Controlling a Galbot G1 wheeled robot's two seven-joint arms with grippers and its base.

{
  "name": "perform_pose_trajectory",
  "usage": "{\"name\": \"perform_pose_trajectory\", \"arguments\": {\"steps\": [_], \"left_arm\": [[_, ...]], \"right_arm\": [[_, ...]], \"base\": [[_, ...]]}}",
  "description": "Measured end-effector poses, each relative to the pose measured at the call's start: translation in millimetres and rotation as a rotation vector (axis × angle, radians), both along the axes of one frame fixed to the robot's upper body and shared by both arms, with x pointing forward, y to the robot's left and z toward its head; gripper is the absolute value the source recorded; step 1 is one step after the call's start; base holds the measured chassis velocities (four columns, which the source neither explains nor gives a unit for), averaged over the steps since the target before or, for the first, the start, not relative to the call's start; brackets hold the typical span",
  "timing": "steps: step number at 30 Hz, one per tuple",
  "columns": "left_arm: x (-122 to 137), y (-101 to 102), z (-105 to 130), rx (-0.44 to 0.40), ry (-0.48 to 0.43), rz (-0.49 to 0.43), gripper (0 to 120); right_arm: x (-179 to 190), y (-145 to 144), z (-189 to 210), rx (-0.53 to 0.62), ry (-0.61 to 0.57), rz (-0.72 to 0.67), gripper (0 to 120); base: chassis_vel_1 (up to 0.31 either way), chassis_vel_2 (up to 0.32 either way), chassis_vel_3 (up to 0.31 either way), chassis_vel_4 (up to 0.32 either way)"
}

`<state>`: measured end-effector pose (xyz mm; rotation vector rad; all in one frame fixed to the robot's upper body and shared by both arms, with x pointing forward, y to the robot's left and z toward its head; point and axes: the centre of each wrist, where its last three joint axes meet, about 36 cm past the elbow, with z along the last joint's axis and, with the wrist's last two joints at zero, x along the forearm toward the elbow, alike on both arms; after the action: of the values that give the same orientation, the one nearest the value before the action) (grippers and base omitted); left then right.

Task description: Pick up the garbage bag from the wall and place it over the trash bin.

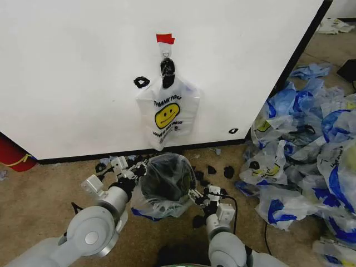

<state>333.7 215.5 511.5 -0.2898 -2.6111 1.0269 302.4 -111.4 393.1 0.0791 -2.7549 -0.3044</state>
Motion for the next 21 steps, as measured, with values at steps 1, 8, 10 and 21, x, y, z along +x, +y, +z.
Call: {"name": "perform_pose_trajectory", "arguments": {"steps": [1,8,10,21], "left_arm": [[0,0,0,0.0,0.0,-0.001,0],[-1,-1,-2,-0.005,0.0,-0.004,0],[-1,-2,-2,-0.008,0.001,-0.005,0],[1,-3,-5,-0.01,0.001,0.001,0]], "right_arm": [[-2,0,1,-0.003,0.002,0.002,85],[-12,-3,-2,-0.023,-0.037,0.004,84],[-14,-3,-3,-0.011,-0.045,0.007,81],[-24,-8,0,-0.011,-0.063,0.017,75]], "base": [[0.0,0.0,0.0,0.0],[0.0,0.0,0.0,0.0],[0.0,0.0,0.0,0.0],[0.0,0.0,0.0,0.0]]}}
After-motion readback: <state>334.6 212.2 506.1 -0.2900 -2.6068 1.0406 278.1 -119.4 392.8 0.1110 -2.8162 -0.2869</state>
